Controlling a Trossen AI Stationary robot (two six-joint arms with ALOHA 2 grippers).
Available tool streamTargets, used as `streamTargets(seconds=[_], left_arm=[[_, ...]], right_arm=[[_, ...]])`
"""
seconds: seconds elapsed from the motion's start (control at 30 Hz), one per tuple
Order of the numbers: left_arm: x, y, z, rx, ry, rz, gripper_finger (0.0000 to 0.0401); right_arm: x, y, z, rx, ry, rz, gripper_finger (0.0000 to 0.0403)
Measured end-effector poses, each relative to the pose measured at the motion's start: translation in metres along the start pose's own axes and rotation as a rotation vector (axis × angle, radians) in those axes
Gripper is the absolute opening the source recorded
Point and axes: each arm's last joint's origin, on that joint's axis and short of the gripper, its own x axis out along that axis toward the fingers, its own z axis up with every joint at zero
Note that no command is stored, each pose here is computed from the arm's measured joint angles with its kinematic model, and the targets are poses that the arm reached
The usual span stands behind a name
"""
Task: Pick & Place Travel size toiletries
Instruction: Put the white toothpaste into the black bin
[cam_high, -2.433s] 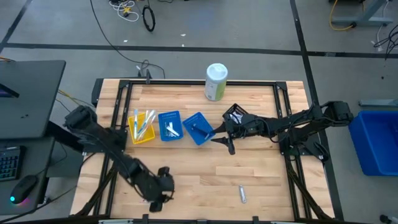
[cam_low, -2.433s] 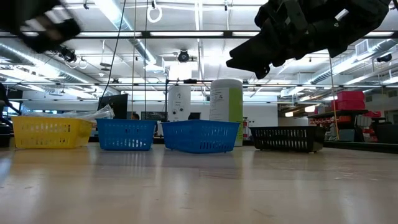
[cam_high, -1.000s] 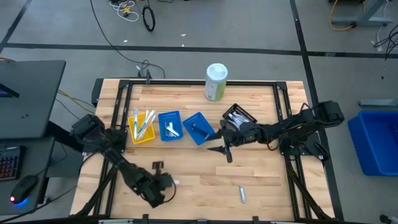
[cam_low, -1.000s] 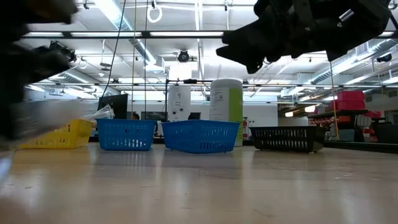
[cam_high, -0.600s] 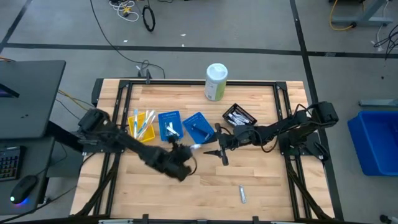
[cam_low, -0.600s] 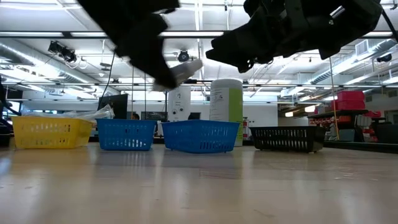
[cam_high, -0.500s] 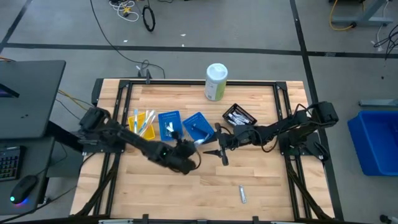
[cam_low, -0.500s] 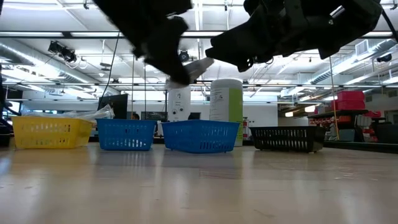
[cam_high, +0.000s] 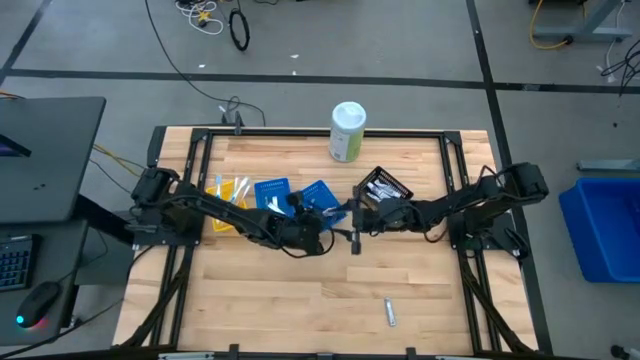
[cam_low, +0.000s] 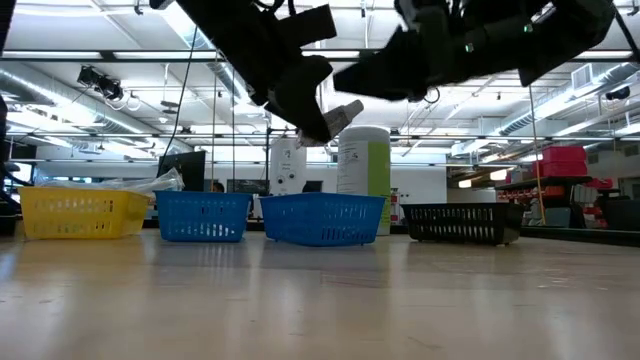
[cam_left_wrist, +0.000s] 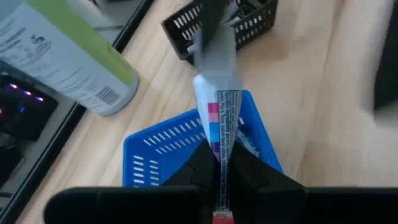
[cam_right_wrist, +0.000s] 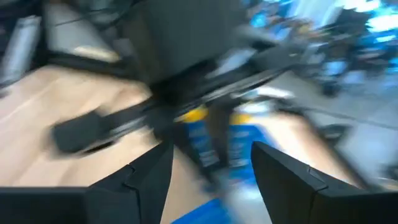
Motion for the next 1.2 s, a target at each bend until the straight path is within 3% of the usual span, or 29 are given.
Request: streamTargets(seconds=[0.2,0.37,0.5,0.7,0.87,1.2], left_arm=[[0.004,0.004,0.002,0.088,-0.001,-0.003,0.0028],[0.005,0.003,0.004,0.151,-0.026,0.0,0.0025],[0.004,0.006,0.01,0.135,-0.061,0.012,0.0028],[0.009,0.009,0.009,0.134,-0.045,0.004,0.0024],[0.009,0.008,0.009,0.134,-0.044,-0.002,0.0029],[0.009,0.009,0.009,0.127,-0.049,0.001,0.0036]], right_arm=[[-0.008,-0.007,0.002,0.008,0.087,-0.24,0.0228],[-0.006,-0.013,-0.006,0.071,0.148,-0.123,0.0242],[-0.005,-0.016,-0.011,0.122,0.161,-0.047,0.0255],[-0.005,-0.019,-0.009,0.133,0.134,-0.042,0.0253],[-0.005,-0.019,-0.009,0.13,0.135,-0.042,0.0218],[-0.005,-0.019,-0.01,0.13,0.139,-0.008,0.0098]])
